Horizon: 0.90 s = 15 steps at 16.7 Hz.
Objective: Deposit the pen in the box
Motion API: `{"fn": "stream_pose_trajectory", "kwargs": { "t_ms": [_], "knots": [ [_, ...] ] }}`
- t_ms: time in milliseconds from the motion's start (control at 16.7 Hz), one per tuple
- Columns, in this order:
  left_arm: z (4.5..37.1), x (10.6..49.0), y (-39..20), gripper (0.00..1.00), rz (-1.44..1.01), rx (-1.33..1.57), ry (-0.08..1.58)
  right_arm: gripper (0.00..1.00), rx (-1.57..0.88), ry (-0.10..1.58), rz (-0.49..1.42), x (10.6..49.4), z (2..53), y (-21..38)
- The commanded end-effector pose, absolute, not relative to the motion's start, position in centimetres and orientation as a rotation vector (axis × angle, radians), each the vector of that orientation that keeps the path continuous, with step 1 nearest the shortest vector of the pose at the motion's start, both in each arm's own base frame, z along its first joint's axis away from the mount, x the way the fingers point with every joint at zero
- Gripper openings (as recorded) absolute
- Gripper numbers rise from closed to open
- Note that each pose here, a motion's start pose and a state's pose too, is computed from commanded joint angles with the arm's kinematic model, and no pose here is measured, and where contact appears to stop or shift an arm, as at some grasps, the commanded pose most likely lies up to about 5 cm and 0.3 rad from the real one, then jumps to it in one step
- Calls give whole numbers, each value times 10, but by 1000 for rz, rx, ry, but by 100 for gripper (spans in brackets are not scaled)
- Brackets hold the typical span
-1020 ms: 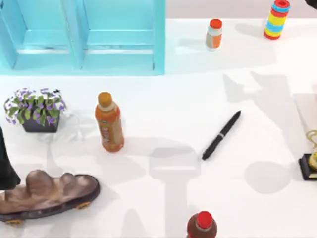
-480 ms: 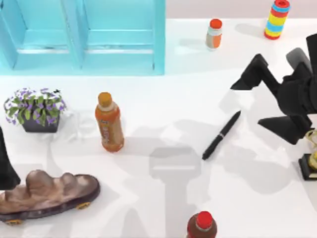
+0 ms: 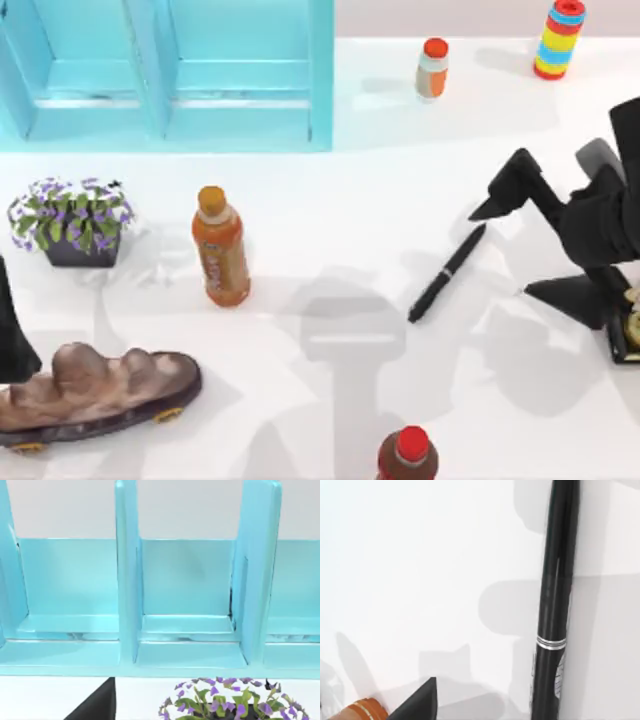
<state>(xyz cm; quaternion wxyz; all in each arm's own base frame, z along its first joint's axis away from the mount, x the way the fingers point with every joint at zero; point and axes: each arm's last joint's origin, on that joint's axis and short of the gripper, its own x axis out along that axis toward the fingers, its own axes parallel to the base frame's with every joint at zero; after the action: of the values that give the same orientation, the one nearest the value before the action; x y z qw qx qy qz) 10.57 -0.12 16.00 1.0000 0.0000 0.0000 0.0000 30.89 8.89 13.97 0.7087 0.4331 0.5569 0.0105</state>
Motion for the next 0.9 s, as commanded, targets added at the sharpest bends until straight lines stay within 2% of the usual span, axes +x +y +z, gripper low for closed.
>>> {"fn": "stream_pose_trajectory", "kwargs": {
  "t_ms": [180, 540, 900],
  "knots": [
    [160, 106, -1, 100, 0, 0, 0, 100, 963, 1231, 26, 317, 128, 104],
    [160, 106, -1, 100, 0, 0, 0, 100, 962, 1234, 24, 328, 68, 131],
    [160, 106, -1, 100, 0, 0, 0, 100, 962, 1235, 22, 342, 58, 137]
  ]
}}
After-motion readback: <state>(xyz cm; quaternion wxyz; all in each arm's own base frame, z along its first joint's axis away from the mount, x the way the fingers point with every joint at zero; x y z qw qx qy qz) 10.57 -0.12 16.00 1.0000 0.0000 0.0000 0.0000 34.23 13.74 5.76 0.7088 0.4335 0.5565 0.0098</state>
